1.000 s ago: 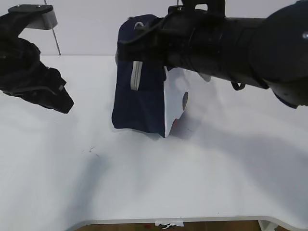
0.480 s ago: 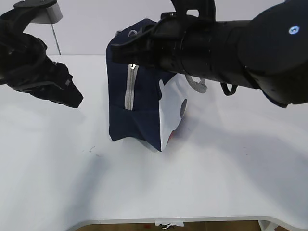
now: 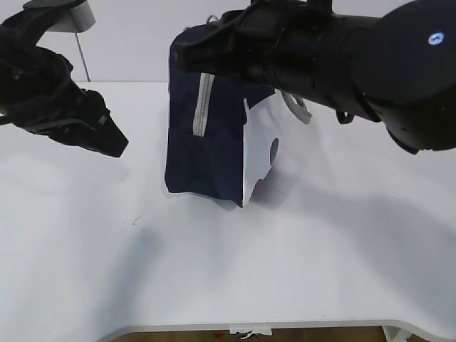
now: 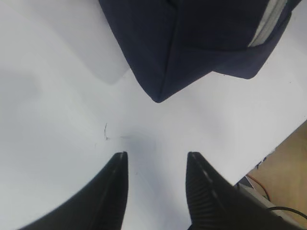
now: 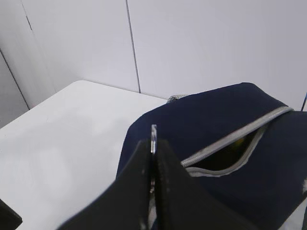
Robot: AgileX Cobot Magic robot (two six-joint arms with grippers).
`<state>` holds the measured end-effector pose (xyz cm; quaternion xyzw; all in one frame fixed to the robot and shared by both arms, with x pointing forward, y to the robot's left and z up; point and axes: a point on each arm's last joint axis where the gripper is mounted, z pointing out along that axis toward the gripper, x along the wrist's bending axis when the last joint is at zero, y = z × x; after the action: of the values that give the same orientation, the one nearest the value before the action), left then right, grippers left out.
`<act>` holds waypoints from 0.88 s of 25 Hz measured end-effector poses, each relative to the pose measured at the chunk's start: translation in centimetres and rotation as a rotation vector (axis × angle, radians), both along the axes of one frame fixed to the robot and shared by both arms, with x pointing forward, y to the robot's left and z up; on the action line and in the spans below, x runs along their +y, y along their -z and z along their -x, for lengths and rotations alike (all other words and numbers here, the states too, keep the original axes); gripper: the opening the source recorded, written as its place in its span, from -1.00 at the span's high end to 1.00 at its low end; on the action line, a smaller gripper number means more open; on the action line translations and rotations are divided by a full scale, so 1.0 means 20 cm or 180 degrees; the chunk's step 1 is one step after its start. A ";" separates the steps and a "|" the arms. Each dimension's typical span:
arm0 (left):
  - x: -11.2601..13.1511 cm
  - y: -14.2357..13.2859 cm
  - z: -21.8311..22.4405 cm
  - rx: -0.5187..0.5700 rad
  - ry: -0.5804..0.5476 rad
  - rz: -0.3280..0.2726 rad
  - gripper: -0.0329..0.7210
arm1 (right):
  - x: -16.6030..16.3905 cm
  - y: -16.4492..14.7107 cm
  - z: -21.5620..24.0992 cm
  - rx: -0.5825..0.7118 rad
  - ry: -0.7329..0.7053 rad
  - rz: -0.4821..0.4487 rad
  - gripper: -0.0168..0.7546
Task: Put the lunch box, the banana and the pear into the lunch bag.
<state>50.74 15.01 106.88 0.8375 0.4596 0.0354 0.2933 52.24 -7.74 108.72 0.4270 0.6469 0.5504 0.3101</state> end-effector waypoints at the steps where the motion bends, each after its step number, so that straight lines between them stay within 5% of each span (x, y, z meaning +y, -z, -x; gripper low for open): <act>1: 0.00 0.00 0.00 -0.0023 0.0029 0.0017 0.10 | 0.00 0.00 0.00 0.0011 -0.0012 0.0003 0.95; 15: -0.12 0.10 -0.12 -0.0205 0.0252 0.0484 0.08 | 0.01 -0.04 -0.01 0.0182 0.0053 -0.0300 0.95; 22: -0.14 0.11 -0.15 -0.0331 0.0202 0.0646 -0.27 | 0.01 -0.05 -0.01 0.0233 0.0089 -0.0383 0.95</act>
<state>53.69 12.21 104.76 0.8147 0.4183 0.0228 0.4010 52.51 -7.49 109.62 0.4738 0.6175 0.5679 0.2676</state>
